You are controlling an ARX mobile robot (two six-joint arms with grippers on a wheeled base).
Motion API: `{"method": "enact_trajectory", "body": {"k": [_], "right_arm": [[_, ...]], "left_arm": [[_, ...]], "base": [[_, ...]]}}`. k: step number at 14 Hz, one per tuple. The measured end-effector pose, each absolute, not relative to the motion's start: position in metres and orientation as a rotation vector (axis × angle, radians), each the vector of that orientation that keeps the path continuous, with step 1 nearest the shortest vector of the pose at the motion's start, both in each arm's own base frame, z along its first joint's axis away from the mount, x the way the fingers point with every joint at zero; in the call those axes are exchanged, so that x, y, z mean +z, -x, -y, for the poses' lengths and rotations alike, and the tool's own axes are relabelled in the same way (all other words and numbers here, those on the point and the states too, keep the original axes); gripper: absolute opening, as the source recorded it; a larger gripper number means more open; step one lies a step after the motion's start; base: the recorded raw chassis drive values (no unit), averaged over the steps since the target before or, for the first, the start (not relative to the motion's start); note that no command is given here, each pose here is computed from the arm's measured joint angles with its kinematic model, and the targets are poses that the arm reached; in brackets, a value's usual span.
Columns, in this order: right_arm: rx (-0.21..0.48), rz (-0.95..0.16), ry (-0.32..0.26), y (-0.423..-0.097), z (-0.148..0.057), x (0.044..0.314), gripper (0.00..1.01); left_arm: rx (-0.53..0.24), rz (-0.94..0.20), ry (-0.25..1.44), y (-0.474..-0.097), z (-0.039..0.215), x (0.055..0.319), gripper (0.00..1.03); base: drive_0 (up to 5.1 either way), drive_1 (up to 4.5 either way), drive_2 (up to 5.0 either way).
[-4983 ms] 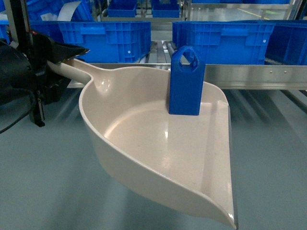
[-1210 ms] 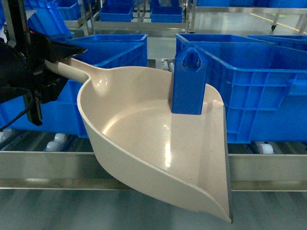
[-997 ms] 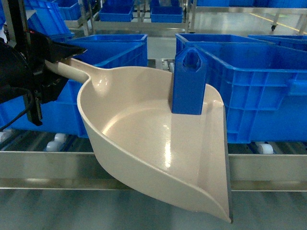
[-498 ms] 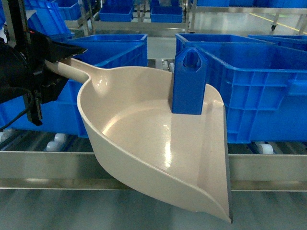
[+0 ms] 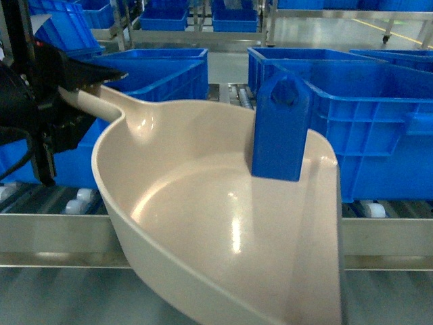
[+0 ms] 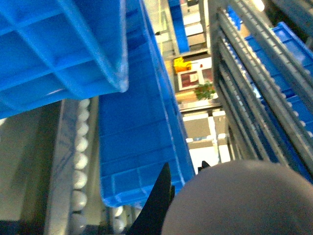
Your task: Place part in tray to right shelf
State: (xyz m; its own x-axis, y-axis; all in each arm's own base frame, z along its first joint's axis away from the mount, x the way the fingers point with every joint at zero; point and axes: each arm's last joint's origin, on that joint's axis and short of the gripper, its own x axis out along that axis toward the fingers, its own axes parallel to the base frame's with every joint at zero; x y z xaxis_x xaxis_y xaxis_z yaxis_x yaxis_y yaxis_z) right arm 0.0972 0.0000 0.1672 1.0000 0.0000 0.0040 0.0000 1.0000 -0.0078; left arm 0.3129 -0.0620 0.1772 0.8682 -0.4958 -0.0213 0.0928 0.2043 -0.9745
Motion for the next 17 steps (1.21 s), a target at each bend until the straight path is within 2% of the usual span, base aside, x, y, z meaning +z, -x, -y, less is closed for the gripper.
{"method": "enact_trajectory", "body": {"k": [4, 5, 8, 10, 11, 13, 14, 15, 16, 17], "right_arm": [[0.0, 0.004, 0.008, -0.097, 0.0, 0.167, 0.98], [0.0, 0.004, 0.008, -0.097, 0.0, 0.167, 0.98], [0.0, 0.004, 0.008, -0.097, 0.0, 0.167, 0.98], [0.0, 0.004, 0.008, -0.097, 0.0, 0.167, 0.98], [0.0, 0.004, 0.008, -0.097, 0.0, 0.167, 0.98], [0.0, 0.004, 0.008, -0.097, 0.0, 0.167, 0.98], [0.0, 0.004, 0.008, -0.097, 0.0, 0.167, 0.98], [0.0, 0.004, 0.008, -0.097, 0.0, 0.167, 0.98], [0.0, 0.004, 0.008, -0.097, 0.0, 0.167, 0.98], [0.0, 0.004, 0.008, -0.097, 0.0, 0.167, 0.98]], "left_arm": [[-0.496, -0.244, 1.372, -0.319, 0.058, 0.229, 0.12], [-0.482, -0.202, 1.388, -0.327, 0.053, 0.248, 0.12], [-0.266, -0.148, 1.41, -0.357, 0.032, 0.28, 0.12], [-0.115, -0.063, 1.384, -0.379, 0.005, 0.294, 0.12], [-0.01, -0.011, 1.362, -0.385, -0.018, 0.296, 0.12], [0.28, 0.123, 1.277, -0.383, -0.063, 0.295, 0.12], [0.418, 0.18, 1.205, -0.378, -0.076, 0.295, 0.12], [0.487, 0.249, 1.118, -0.375, -0.074, 0.302, 0.12], [0.5, 0.284, 1.034, -0.369, -0.061, 0.311, 0.12], [0.462, 0.287, 0.976, -0.364, -0.047, 0.322, 0.12]], "base": [[0.0, 0.0, 0.0], [0.0, 0.0, 0.0], [0.0, 0.0, 0.0], [0.0, 0.0, 0.0], [0.0, 0.0, 0.0], [0.0, 0.0, 0.0], [0.0, 0.0, 0.0], [0.0, 0.0, 0.0], [0.0, 0.0, 0.0], [0.0, 0.0, 0.0]]}}
